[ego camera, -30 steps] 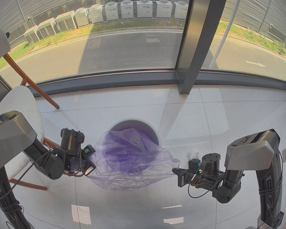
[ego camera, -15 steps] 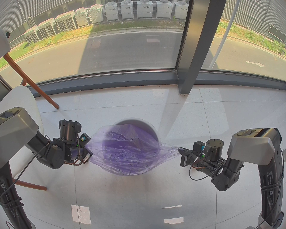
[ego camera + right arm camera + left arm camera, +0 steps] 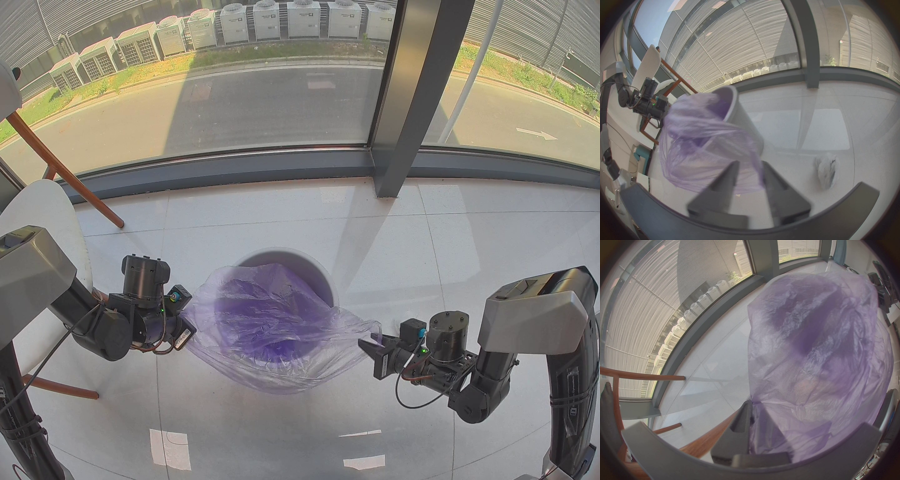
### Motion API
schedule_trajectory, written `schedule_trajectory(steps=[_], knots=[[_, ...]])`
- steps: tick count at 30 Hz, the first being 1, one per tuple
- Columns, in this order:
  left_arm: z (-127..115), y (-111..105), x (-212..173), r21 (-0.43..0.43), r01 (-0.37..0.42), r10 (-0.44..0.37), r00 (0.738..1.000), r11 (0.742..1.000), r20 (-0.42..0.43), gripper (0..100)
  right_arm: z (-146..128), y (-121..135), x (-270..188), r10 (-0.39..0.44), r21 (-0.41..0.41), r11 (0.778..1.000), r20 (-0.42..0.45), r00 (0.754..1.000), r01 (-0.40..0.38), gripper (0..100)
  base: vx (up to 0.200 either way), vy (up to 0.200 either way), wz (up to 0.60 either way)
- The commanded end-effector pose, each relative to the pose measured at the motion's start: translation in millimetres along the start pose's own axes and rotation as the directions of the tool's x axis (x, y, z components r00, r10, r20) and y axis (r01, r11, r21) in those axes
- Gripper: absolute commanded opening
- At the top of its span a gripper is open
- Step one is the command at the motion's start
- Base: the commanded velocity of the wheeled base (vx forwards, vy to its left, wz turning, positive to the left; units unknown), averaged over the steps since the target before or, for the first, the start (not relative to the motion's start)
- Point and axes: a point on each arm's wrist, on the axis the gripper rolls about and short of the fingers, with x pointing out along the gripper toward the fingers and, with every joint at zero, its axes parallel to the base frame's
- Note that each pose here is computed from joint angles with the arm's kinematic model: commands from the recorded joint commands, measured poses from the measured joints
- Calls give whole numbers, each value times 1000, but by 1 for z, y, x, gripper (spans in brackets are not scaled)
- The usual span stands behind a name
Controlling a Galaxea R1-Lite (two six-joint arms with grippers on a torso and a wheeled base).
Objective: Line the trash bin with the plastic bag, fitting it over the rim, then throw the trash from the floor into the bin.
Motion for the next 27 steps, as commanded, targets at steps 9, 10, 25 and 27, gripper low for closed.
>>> schedule_trajectory(steps=[9, 10, 25, 27], knots=[[11, -7, -24, 19, 104, -105, 988, 994, 113, 0, 18, 51, -63, 216, 252, 946, -23, 976, -204, 100, 0, 0, 0], [13, -6, -26, 11, 103, -104, 987, 995, 123, 0, 20, 51, -67, 219, 258, 944, -18, 976, -207, 100, 0, 0, 0], [1, -4, -70, -43, 175, -166, 973, 984, 159, 100, 36, 49, -90, 205, 259, 943, 38, 978, -208, 100, 0, 0, 0], [0, -4, -77, -43, 173, -164, 973, 984, 165, 100, 37, 51, -90, 209, 255, 943, 43, 977, -213, 100, 0, 0, 0]])
